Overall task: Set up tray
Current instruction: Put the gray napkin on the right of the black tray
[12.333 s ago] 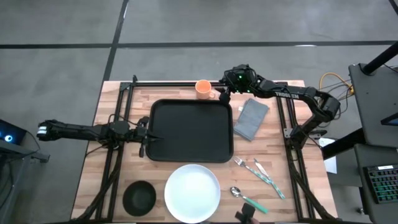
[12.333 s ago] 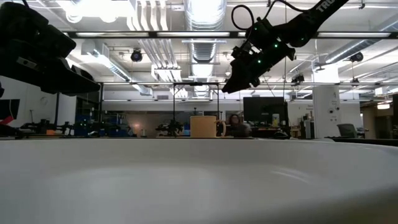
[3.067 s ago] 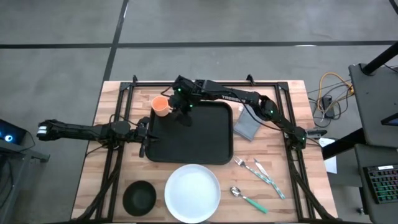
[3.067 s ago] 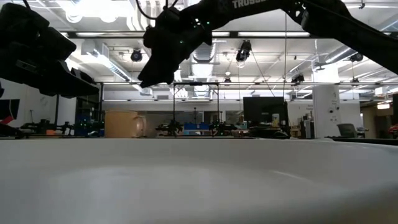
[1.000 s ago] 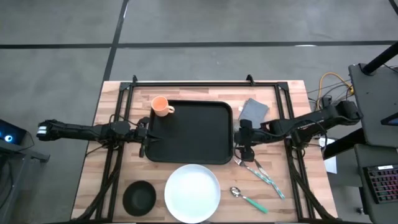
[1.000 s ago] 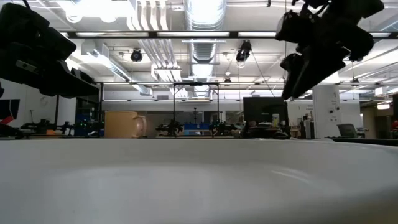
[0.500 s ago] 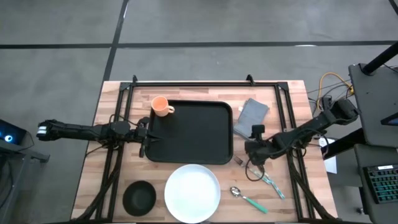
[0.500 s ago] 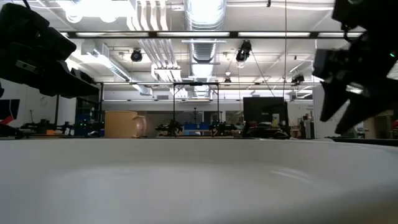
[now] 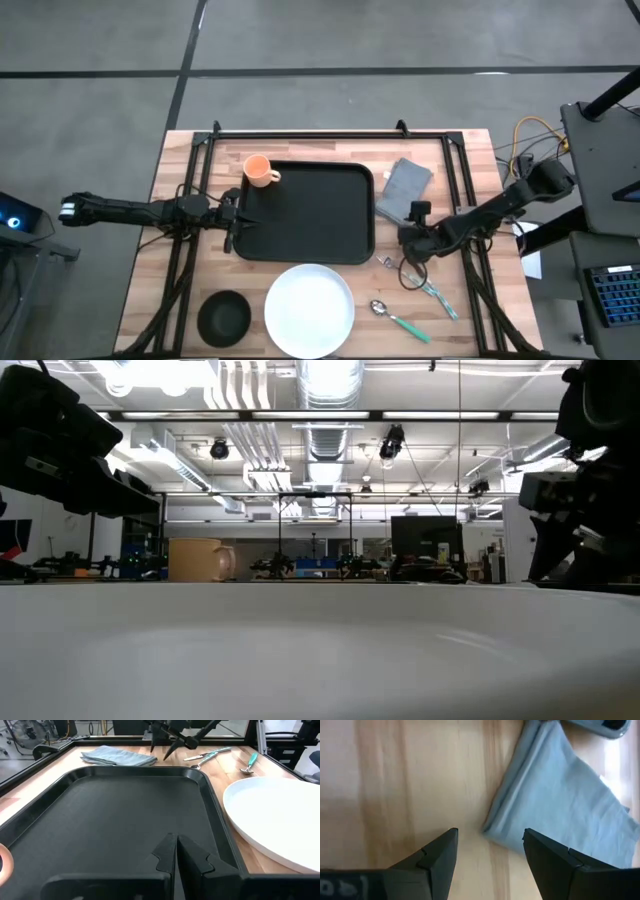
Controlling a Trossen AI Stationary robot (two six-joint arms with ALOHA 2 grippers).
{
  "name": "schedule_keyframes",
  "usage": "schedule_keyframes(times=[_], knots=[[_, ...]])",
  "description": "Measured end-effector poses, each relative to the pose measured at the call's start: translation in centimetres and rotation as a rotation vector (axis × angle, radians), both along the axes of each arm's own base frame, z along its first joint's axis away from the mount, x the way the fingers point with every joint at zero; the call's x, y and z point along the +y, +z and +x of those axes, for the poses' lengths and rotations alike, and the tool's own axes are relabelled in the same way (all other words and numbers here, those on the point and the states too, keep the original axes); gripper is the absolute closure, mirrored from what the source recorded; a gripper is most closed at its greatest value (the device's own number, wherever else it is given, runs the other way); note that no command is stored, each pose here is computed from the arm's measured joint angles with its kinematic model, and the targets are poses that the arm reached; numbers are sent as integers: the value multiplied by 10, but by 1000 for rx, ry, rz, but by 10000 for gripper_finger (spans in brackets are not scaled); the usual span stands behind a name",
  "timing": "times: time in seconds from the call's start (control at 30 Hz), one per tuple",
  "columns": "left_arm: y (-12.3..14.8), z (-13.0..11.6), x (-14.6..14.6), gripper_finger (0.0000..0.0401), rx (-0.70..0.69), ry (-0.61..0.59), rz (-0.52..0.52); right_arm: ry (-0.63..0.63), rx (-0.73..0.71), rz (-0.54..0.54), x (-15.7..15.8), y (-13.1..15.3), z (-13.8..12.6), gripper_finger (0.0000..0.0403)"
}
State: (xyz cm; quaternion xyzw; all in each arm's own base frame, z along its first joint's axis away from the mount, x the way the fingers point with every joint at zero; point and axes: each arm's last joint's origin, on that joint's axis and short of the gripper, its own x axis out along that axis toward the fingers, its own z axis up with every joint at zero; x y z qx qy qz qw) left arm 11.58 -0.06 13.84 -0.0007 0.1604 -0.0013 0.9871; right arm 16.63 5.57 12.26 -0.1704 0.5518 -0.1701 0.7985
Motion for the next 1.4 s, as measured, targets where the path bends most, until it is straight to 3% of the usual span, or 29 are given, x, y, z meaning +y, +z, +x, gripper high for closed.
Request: schedule_keyframes(times=[0.33,0.57,0.73,0.93,1.2,1.4], knots=[[0,0,0,401,0,0,0,-44,54,-108,1,-15,7,191],[0,0,0,401,0,0,0,-112,87,-163,-5,-22,13,221],[0,0,0,401,0,0,0,-173,128,-142,-16,-25,16,274],[0,0,0,401,0,0,0,-213,147,-79,-24,-24,18,383],[0,0,0,401,0,0,0,-217,17,-4,-23,1,27,394],[0,0,0,401,0,0,0,-286,-133,-35,-34,24,26,395]])
